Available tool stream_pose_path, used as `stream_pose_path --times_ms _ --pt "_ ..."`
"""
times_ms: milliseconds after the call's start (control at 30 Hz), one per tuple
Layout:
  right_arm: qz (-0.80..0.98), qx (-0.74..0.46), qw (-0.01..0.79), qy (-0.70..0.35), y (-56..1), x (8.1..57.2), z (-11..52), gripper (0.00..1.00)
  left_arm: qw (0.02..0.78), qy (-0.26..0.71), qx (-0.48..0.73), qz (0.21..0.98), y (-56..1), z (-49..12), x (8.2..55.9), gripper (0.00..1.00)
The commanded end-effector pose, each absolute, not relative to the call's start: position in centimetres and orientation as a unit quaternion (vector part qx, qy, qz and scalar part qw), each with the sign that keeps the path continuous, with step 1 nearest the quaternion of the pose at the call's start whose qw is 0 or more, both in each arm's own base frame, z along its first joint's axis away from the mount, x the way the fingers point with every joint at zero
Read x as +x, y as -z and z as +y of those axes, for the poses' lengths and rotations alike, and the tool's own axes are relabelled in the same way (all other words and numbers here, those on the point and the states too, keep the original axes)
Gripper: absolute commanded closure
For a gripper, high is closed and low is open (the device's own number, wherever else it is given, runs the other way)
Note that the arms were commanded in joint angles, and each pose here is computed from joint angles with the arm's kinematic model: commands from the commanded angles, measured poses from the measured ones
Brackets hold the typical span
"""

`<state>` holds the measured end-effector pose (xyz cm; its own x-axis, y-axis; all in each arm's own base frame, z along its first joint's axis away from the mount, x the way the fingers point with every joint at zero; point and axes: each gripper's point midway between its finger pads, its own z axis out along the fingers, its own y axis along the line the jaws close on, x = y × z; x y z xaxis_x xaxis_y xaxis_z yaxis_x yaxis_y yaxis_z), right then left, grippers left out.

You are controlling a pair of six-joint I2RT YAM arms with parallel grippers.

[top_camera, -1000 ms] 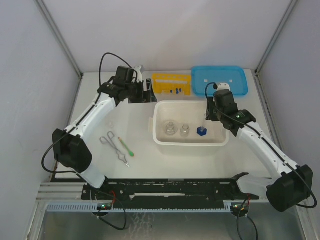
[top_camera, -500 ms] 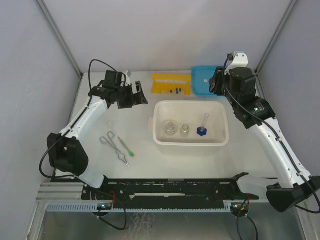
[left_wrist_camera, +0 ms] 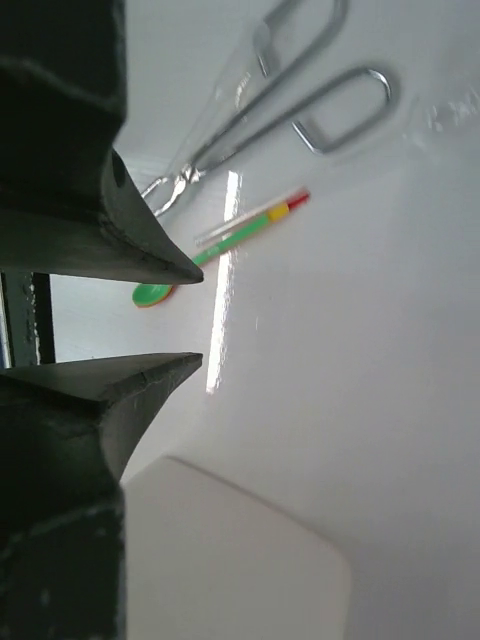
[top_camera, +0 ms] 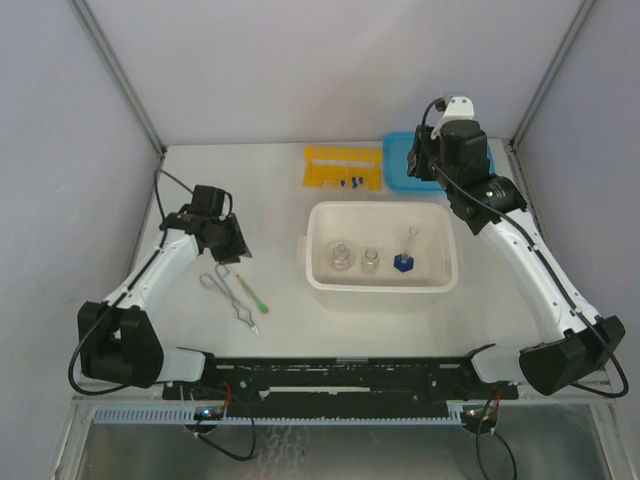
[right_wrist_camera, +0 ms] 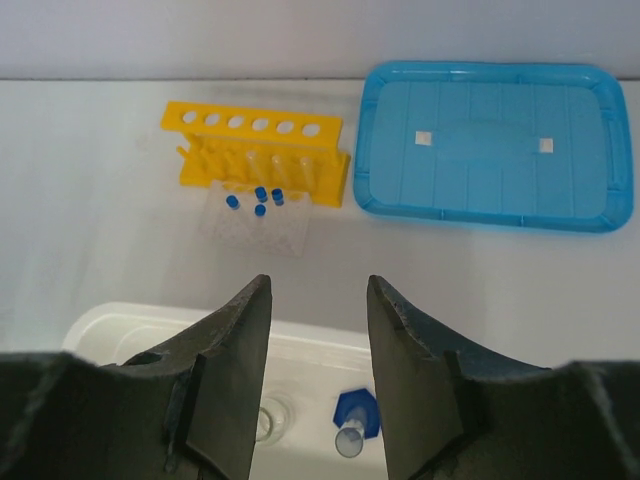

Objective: Organize the chemistry lab equipment
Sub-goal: Pick up the chemistry item at the center of the board.

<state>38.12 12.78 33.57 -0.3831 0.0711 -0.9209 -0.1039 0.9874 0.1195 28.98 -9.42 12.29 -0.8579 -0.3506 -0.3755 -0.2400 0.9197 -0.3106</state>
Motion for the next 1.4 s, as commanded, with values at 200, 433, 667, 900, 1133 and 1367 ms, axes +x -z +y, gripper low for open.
stream_pose_path --times_ms 200,433,667,900,1133,1367 --pt "0.804 -0.018 0.587 -0.098 -36.3 39.5 13.6 0.57 0.213 0.061 -0.222 0.95 -8.0 -5.8 28.6 0.61" --pt "0.814 -0.031 0.569 -0.112 -35.5 39.3 13.8 0.57 0.198 0.028 -0.215 0.956 -6.0 -4.7 30.0 0.67" --pt "0.829 -0.112 0.531 -0.138 -35.2 38.7 17.7 0.58 0.208 0.018 -0.258 0.943 -6.3 -1.3 31.6 0.66" --pt "0.831 -0.132 0.521 -0.144 -34.6 38.8 19.5 0.58 0.215 -0.002 -0.267 0.939 -6.7 0.9 32.7 0.68" --pt "0.833 -0.135 0.517 -0.142 -34.2 38.9 19.5 0.58 0.214 0.002 -0.269 0.939 -6.1 1.6 34.5 0.71" --pt "0.831 -0.146 0.511 -0.163 -34.4 38.6 20.4 0.58 0.217 0.02 -0.266 0.939 -6.2 1.0 35.7 0.72"
